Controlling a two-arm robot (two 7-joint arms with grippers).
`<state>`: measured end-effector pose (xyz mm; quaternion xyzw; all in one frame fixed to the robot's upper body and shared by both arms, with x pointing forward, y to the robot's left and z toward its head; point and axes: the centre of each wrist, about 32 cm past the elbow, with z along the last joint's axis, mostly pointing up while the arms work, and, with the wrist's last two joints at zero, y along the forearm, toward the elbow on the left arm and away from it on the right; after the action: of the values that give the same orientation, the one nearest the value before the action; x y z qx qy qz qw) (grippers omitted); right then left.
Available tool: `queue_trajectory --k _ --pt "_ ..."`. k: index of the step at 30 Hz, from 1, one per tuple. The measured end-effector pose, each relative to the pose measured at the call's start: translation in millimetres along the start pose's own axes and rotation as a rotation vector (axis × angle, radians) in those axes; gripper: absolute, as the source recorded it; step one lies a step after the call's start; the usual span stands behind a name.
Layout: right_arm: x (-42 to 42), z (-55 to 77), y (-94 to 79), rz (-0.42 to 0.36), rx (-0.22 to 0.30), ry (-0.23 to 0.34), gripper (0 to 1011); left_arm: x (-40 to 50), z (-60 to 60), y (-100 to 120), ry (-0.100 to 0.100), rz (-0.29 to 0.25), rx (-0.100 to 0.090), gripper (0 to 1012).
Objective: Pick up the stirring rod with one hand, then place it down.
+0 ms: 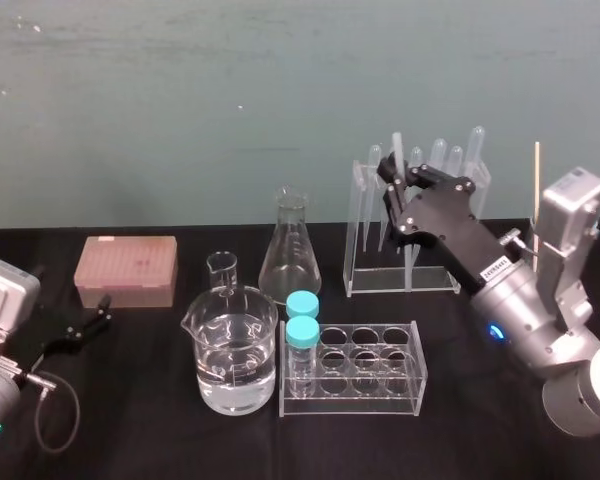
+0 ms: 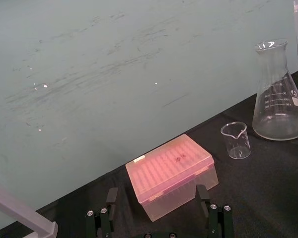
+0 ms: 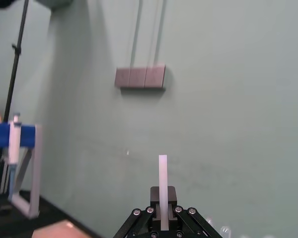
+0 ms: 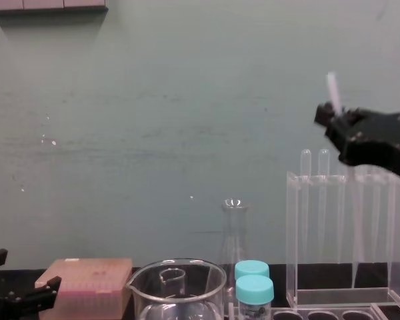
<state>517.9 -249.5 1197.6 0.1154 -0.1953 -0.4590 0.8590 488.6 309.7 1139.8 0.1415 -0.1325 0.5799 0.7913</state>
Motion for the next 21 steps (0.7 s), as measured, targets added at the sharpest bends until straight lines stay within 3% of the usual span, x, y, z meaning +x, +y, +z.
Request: queue_trajectory --k 4,10,21 --pt "1.1 -2.4 -6.6 -0.003 0.024 -0.001 69 0.0 0.0 0 0.0 0.0 0.0 1000" --pt "1.4 -14.9 -23.8 -0.015 -0.031 -0.002 69 0.0 0.0 0 0.0 0.0 0.0 1000" --pt "1.6 -13.8 -22.4 -0.013 -0.023 -0.003 69 0.0 0.0 0 0.0 0.0 0.0 1000"
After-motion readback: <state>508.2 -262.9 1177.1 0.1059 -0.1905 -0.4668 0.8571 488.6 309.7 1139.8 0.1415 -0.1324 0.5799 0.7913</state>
